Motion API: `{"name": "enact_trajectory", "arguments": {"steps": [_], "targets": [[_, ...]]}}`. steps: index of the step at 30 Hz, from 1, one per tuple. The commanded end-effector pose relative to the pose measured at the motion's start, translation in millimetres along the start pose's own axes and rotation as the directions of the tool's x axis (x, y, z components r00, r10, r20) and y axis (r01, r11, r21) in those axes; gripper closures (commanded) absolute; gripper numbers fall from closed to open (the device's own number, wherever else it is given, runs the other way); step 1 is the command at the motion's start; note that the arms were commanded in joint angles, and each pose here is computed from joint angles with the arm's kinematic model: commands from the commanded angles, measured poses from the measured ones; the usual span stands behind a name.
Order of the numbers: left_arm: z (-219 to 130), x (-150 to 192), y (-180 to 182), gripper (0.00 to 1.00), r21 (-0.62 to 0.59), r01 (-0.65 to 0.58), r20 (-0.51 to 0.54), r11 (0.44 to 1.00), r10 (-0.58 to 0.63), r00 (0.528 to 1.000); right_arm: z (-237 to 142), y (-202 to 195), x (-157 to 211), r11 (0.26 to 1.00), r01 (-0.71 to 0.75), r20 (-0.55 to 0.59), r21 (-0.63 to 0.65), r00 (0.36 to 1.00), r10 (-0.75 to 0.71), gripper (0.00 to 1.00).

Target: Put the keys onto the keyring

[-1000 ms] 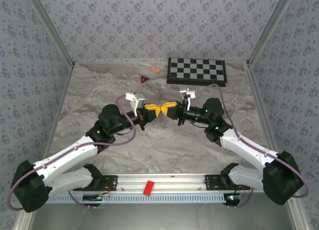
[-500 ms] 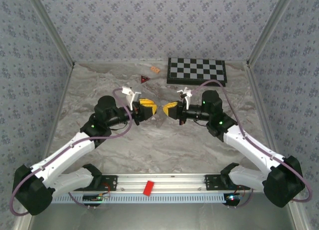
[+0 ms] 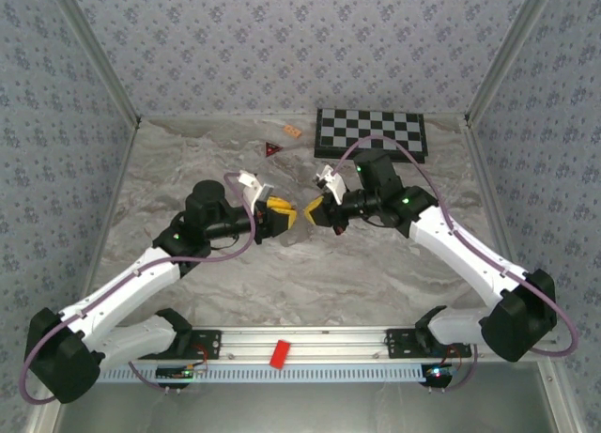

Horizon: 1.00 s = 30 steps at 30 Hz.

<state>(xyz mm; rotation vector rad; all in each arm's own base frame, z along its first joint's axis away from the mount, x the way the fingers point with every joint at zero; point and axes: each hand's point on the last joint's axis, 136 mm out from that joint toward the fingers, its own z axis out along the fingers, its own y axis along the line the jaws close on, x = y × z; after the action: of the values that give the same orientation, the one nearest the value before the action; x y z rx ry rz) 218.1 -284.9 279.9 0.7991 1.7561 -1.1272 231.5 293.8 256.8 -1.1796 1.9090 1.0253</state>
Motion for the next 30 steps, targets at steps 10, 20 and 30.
{"name": "enact_trajectory", "arguments": {"steps": [10,20,30], "targets": [[13.8,-3.0,-10.8,0.68,0.103,-0.017,-0.044,0.995,0.022,0.999,-9.0,22.4,-6.5,0.994,0.051,0.028,-0.101,0.998,-0.048,1.00],[17.7,1.9,-18.3,0.86,0.153,-0.019,-0.067,0.988,0.029,0.997,-11.5,25.9,-9.5,0.991,0.052,0.052,-0.122,0.998,-0.046,1.00],[19.0,4.8,-20.5,0.85,0.169,-0.017,-0.078,0.985,0.031,0.996,-19.7,30.5,-15.3,0.987,0.052,0.105,-0.153,0.994,-0.036,1.00]]}}
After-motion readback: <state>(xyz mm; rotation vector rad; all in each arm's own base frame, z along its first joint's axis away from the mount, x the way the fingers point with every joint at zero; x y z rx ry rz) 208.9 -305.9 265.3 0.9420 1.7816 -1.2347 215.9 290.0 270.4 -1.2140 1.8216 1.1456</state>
